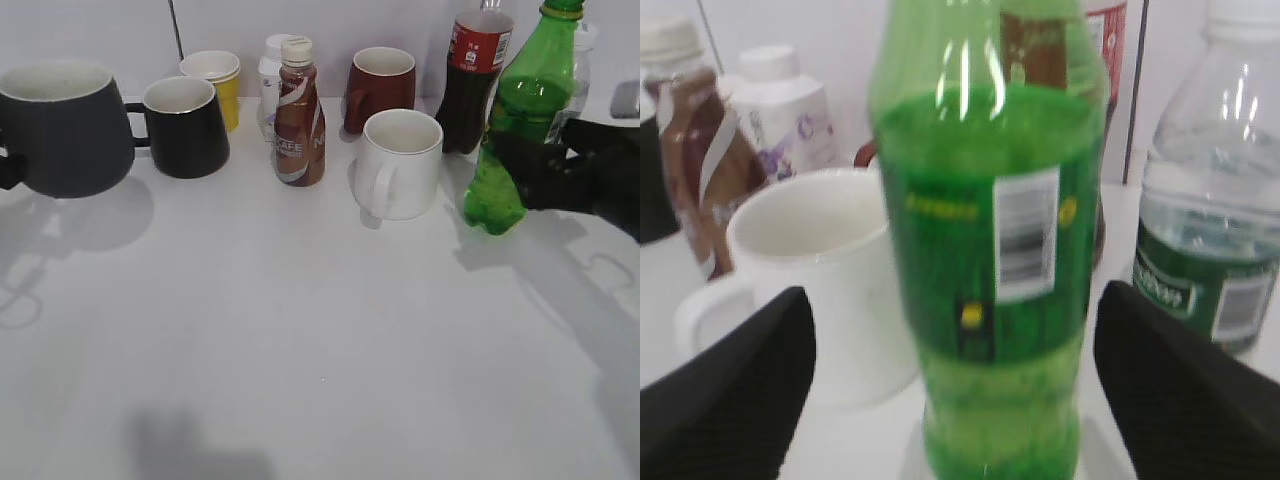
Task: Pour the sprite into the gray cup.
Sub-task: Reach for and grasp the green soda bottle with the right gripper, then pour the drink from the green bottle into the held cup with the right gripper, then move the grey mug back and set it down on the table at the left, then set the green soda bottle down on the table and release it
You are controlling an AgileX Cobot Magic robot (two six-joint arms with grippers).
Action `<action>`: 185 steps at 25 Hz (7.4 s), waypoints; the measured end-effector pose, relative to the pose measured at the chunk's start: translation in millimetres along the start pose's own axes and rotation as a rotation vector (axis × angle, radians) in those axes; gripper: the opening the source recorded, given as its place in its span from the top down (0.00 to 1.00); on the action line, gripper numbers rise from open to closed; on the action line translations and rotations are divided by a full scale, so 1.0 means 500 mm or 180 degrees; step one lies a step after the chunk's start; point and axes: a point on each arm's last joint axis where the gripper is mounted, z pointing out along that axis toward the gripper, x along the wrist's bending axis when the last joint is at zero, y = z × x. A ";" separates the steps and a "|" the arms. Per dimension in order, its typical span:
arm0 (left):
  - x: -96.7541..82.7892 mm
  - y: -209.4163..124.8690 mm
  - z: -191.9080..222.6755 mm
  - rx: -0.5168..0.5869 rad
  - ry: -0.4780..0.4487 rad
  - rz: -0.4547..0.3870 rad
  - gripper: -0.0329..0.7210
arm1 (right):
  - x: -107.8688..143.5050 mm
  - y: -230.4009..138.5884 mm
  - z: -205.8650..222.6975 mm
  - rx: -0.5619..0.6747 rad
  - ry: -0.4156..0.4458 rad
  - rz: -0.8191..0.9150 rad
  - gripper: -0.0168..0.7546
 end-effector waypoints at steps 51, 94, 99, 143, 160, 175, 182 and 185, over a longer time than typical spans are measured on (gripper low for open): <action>-0.306 0.157 -0.040 0.0212 -0.1763 0.0370 0.90 | 0.301 0.228 0.057 0.0787 0.1155 -0.4477 0.36; -0.285 0.149 -0.030 0.0314 -0.1633 0.0358 0.90 | 0.299 0.241 0.066 0.0375 0.1062 -0.5909 0.36; -0.285 0.150 -0.030 0.0304 -0.1634 0.0355 0.90 | 0.296 0.237 0.065 0.0523 0.1057 -0.5581 0.36; -0.049 -0.117 0.117 0.0037 0.0024 -0.0414 0.90 | 0.143 0.186 0.061 0.0315 0.0317 -0.0175 0.36; -0.059 -0.168 0.117 0.0313 0.0006 -0.0461 0.90 | 0.143 0.187 0.061 0.0307 0.0318 -0.0167 0.36; -0.073 -0.179 0.076 0.0230 -0.0091 -0.0487 0.72 | 0.143 0.187 0.061 0.0300 0.0319 -0.0160 0.36; -0.083 -0.191 0.028 0.0363 -0.0127 -0.0511 0.69 | 0.116 0.187 0.061 0.0289 0.0114 0.0025 0.36; -0.085 -0.190 0.005 0.0399 -0.0127 -0.0518 0.68 | 0.086 0.178 0.055 0.0229 -0.0033 0.0053 0.36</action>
